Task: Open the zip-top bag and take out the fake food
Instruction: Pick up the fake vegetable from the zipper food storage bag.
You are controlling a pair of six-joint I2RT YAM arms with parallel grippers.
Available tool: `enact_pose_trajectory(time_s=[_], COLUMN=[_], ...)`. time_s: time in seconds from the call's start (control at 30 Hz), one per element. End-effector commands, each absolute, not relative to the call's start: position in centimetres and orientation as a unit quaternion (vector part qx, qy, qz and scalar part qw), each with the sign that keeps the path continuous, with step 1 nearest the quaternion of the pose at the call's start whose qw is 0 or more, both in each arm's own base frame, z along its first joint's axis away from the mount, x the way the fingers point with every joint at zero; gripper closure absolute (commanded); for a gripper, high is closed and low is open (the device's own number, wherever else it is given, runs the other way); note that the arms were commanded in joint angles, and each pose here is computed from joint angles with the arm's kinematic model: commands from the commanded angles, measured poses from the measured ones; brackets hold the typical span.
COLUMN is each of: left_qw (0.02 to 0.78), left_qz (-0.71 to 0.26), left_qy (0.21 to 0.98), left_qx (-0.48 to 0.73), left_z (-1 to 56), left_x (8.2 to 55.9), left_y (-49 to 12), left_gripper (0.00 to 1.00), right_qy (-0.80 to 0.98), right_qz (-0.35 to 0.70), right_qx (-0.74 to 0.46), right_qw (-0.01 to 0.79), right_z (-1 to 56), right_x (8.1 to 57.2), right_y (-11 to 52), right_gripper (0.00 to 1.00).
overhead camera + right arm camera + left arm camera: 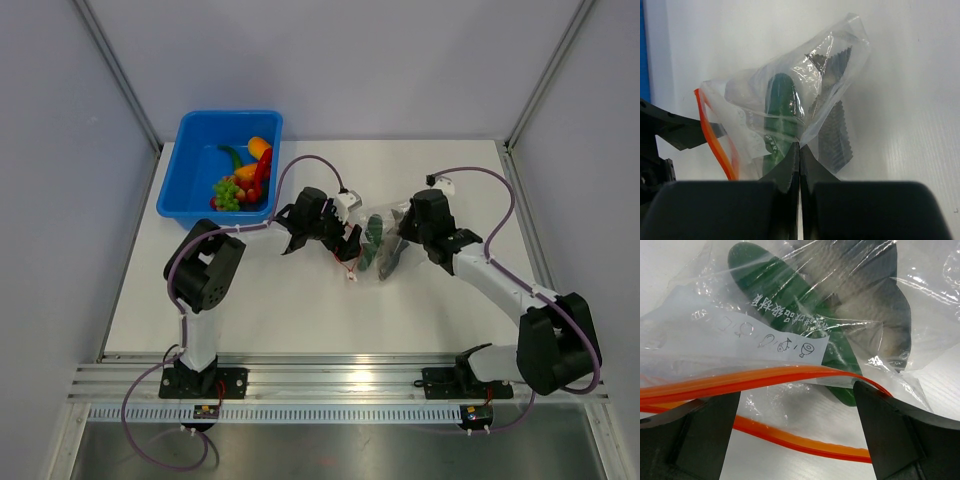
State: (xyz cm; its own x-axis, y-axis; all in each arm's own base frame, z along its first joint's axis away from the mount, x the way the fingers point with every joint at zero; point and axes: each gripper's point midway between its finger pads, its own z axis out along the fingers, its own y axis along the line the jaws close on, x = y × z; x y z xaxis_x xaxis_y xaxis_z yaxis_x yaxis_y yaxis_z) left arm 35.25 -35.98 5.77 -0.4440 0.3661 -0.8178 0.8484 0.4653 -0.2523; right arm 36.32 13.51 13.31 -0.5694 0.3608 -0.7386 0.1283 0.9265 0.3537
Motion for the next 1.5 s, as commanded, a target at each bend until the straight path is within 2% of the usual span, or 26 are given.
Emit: enact_pose_trajectory(time_s=[0.0, 0.47, 0.6, 0.67, 0.73, 0.9, 1.27, 1.47], left_qw=[0.389, 0.365, 0.348, 0.348, 0.390, 0.419, 0.365, 0.338], left_qz=[-0.366, -0.381, -0.369, -0.393, -0.398, -0.402, -0.478, -0.442], left_qy=[0.747, 0.746, 0.767, 0.768, 0.753, 0.750, 0.769, 0.823], left_qx=[0.395, 0.406, 0.392, 0.366, 0.349, 0.315, 0.217, 0.115], left_z=[8.7, 7.8, 7.4, 8.0, 10.3, 11.6, 13.3, 11.9], left_x=[35.9, 35.5, 36.4, 36.5, 37.7, 38.0, 37.4, 37.0], left_y=[-36.9, -37.2, -36.7, -35.6, -34.6, -33.0, -34.3, -34.4], left_gripper=[0.01, 0.01, 0.01, 0.04, 0.04, 0.04, 0.01, 0.01], right_qy=[0.854, 0.854, 0.855, 0.855, 0.856, 0.857, 0.860, 0.860], right_qz=[0.142, 0.118, 0.103, 0.094, 0.084, 0.064, 0.061, 0.059], right_qx=[0.148, 0.159, 0.165, 0.168, 0.170, 0.175, 0.175, 0.176], right_qw=[0.477, 0.482, 0.481, 0.482, 0.481, 0.480, 0.476, 0.476], right_z=[16.4, 16.0, 15.8, 15.6, 15.3, 14.8, 14.3, 14.2], right_x=[36.3, 36.0, 36.3, 36.3, 36.3, 36.7, 37.0, 37.1], right_y=[13.4, 12.3, 11.9, 11.5, 11.2, 10.7, 10.8, 10.8], right_gripper=[1.00, 1.00, 1.00, 1.00, 1.00, 1.00, 1.00, 1.00])
